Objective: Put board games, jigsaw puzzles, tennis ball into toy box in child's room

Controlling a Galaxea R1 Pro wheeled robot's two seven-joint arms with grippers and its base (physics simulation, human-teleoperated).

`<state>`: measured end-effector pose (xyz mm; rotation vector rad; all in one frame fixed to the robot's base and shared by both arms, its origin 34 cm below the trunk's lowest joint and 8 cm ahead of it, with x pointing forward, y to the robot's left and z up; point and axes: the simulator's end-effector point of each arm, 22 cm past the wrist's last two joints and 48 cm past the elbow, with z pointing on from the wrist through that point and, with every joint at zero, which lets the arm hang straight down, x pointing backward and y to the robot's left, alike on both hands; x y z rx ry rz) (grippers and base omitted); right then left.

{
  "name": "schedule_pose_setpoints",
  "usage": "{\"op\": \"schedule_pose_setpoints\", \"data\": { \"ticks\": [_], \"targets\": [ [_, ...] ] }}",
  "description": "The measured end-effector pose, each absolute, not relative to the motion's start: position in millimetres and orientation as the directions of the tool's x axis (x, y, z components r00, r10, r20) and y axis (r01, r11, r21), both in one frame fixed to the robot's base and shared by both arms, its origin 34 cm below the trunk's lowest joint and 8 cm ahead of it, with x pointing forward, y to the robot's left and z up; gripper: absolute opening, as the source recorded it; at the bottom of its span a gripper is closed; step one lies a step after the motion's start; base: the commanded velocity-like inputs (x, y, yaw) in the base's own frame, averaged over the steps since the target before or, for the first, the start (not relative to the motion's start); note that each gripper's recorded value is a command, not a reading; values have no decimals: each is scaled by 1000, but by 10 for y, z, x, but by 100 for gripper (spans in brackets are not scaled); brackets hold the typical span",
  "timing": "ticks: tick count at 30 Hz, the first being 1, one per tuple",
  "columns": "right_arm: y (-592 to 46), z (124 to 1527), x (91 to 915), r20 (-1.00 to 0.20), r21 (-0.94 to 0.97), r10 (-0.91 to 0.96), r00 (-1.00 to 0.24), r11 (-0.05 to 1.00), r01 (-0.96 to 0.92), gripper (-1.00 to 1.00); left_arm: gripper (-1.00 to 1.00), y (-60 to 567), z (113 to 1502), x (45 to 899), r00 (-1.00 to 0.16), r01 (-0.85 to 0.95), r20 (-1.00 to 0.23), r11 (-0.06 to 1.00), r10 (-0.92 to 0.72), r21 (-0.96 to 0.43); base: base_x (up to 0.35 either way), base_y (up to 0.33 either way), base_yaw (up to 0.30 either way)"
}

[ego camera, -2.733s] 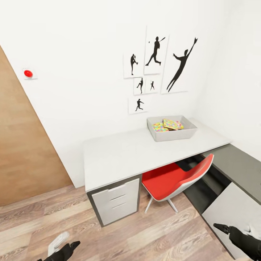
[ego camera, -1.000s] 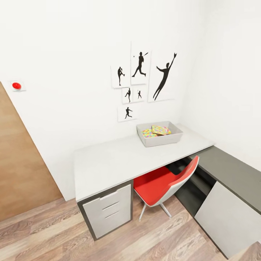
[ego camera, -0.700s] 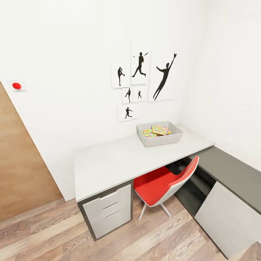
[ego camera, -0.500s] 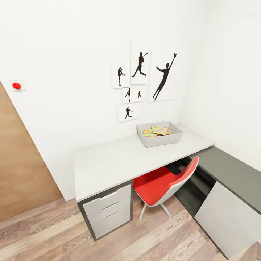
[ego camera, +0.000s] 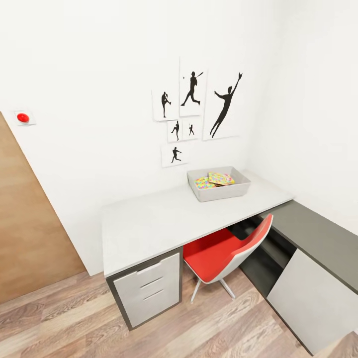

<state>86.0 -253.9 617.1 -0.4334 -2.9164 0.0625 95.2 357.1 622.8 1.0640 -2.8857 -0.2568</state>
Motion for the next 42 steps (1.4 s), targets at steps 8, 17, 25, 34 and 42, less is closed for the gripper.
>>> {"op": "schedule_pose_setpoints", "data": {
  "ticks": [8,17,25,34,42],
  "targets": [
    [-2564,6171,860,181,-73,293,-939,956,284,100,100,3571,6228,951,-761,-640,-6,748,-649,175,0,0,0],
    [-2536,6173,847,184,-70,293,-938,956,285,100,100,3571,6228,950,-760,-640,-6,748,-649,175,0,0,0],
    [-2526,6172,850,184,-68,292,-938,956,284,100,100,3571,6228,949,-761,-640,-5,748,-649,175,0,0,0],
    [-2541,6172,856,183,-70,292,-939,956,284,100,100,3571,6228,949,-761,-640,-5,748,-649,175,0,0,0],
    [-2535,6173,846,184,-70,295,-938,955,287,100,100,3571,6228,949,-761,-640,-5,748,-649,175,0,0,0]
  ]
}}
